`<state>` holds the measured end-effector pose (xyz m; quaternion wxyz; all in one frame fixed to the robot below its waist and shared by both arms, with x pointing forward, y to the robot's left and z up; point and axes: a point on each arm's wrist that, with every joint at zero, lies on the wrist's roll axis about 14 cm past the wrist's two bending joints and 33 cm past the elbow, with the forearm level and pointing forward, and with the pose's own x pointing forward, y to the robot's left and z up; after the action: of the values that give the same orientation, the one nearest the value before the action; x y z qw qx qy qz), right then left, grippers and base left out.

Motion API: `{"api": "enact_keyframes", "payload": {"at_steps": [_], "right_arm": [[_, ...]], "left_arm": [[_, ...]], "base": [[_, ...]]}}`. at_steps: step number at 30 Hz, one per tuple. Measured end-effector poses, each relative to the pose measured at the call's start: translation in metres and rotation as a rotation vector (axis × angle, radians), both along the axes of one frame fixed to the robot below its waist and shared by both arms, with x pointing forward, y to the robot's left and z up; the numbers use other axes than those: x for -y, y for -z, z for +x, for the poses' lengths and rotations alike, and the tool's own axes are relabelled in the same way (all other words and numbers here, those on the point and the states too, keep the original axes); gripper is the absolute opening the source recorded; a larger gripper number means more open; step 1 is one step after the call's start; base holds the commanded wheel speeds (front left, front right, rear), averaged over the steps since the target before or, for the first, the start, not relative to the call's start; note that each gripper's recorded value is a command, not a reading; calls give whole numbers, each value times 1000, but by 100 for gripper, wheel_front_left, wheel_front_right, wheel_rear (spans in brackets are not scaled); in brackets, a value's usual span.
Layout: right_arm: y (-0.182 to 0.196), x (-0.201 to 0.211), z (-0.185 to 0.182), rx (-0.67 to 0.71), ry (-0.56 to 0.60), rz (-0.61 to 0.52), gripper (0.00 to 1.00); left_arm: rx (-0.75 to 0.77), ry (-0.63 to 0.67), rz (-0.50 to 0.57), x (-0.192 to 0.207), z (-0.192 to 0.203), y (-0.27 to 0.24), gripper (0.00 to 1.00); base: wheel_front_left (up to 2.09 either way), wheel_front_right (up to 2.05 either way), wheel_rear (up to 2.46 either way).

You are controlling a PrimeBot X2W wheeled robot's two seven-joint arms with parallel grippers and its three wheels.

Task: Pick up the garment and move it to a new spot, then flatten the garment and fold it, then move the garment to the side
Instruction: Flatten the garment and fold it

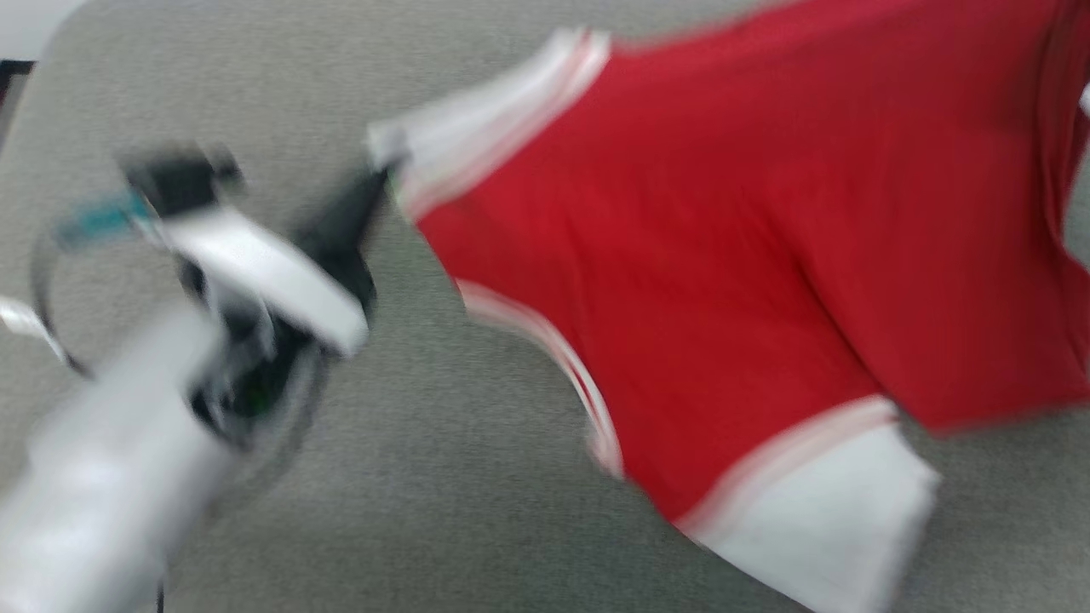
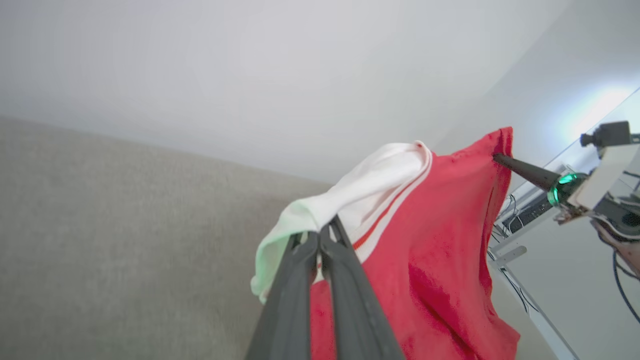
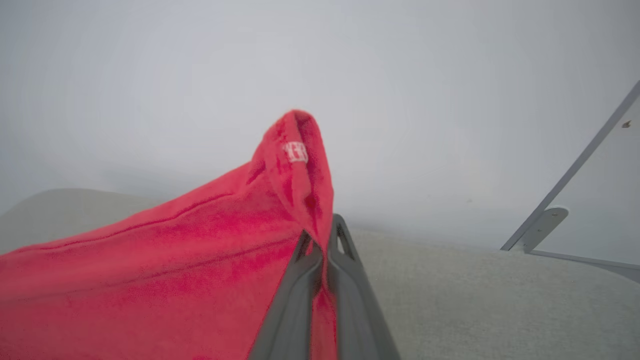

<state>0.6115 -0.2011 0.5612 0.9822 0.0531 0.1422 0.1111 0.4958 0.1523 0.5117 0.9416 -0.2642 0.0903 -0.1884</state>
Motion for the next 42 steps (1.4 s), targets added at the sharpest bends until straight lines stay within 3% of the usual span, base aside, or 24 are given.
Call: {"api": "enact_keyframes", "payload": {"at_steps": [12, 21, 25, 31, 37, 42], "right_arm": [[-103, 37, 42, 364, 185, 94, 0], [-161, 54, 53, 572, 267, 123, 0], [-118, 46, 61, 470, 258, 95, 0], [-25, 28, 47, 275, 211, 57, 0], [47, 17, 9, 109, 153, 59, 0], [90, 19, -34, -5, 117, 73, 0]], "left_arm": [[285, -134, -217, -4, 136, -147, 0], [464, -140, -365, 7, 173, -246, 0], [417, -100, -277, 19, 170, -212, 0], [222, -82, -311, 26, 145, -115, 0], [27, -55, -332, 32, 80, -23, 0], [-86, -46, -379, 36, 21, 16, 0]], "base": [[0, 0, 0], [0, 0, 0], [0, 0, 0], [0, 0, 0], [0, 0, 0], [0, 0, 0]]}}
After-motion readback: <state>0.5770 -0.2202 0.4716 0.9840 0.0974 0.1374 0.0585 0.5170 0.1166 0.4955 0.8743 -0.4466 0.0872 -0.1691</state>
